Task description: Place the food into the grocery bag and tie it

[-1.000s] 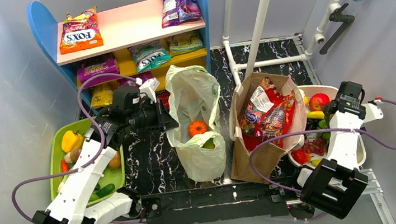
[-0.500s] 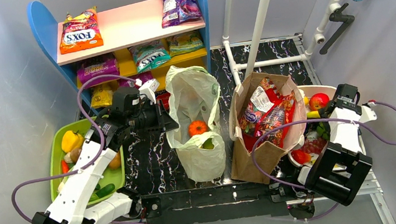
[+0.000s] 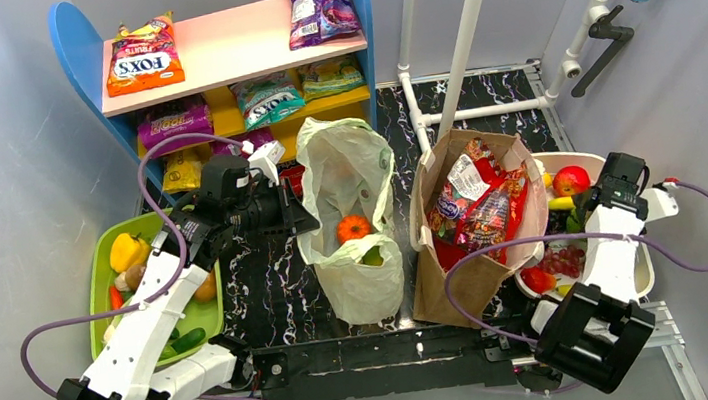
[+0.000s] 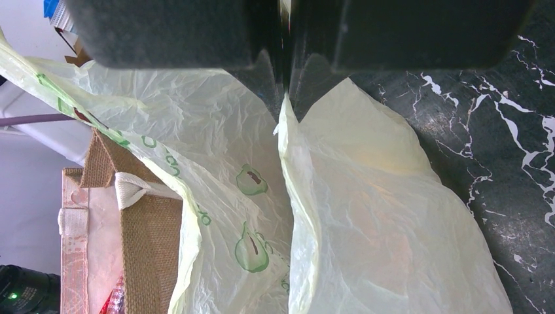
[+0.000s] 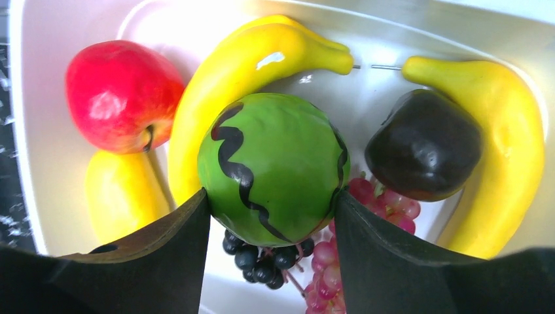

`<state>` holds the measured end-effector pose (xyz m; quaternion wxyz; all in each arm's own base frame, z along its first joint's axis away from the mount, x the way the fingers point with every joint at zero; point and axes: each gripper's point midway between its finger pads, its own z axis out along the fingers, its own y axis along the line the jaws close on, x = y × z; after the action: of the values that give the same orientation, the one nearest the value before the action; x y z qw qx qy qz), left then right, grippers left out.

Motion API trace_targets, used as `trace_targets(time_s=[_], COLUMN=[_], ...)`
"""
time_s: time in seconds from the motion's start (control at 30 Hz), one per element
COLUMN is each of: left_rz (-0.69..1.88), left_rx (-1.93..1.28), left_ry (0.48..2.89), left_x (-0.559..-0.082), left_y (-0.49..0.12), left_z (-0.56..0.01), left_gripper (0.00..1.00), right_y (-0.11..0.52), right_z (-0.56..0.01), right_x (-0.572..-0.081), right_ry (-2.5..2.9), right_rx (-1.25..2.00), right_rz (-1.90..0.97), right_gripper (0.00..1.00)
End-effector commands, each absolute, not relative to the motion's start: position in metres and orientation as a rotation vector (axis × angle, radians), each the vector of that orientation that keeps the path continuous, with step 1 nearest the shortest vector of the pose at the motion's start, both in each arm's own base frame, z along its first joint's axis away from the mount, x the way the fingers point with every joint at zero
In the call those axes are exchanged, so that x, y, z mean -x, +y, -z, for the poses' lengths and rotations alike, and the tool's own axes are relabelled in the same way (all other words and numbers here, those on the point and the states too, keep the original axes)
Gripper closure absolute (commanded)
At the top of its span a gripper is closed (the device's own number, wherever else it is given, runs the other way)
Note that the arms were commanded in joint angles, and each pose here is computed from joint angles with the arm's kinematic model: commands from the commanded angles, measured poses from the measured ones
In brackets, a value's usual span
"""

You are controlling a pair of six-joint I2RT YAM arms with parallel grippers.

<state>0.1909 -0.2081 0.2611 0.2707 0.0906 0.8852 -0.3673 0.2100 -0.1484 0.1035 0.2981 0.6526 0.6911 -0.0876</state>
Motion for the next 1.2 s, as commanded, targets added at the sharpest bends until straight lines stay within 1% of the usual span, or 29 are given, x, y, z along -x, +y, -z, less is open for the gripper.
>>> trace_targets(time_s=[0.0, 0.23, 0.43, 0.63, 0.9, 1.07, 1.17], left_rz=[0.999, 0.987, 0.987, 0.990, 0.992, 0.989, 0.995], left_rx=[-0.250, -0.249, -0.247, -0.247, -0.238, -0.234, -0.229], left_ry=[2.365, 2.360, 2.361, 2.354, 2.354, 2.359, 2.358], left_x=[-0.186, -0.185, -0.186, -0.187, -0.189, -0.192, -0.195], left_y=[-0.206, -0.204, -0.204, -0.205, -0.206, -0.208, -0.210], left_z=[-0.266, -0.267, -0.266, -0.268, -0.265, -0.264, -0.264], left_gripper=[1.00, 1.00, 1.00, 1.00, 1.00, 1.00, 1.00], right_y=[-0.140, -0.128, -0.108, -0.072, -0.031, 0.006, 0.012], right_z=[-0.137, -0.181, -0.216, -0.255, -0.309, -0.332, -0.345], right_x=[-0.225, -0.229, -0.239, -0.256, -0.258, -0.260, -0.259], right_ry=[1.783, 1.753, 1.736, 1.746, 1.720, 1.695, 1.678], right_rx=[-1.645, -1.541, -1.412, -1.197, -0.992, -0.856, -0.806], right_rz=[0.092, -0.004, -0.160, -0.410, -0.649, -0.927, -0.954], right_gripper=[0.57, 0.57, 0.57, 0.57, 0.57, 0.60, 0.60])
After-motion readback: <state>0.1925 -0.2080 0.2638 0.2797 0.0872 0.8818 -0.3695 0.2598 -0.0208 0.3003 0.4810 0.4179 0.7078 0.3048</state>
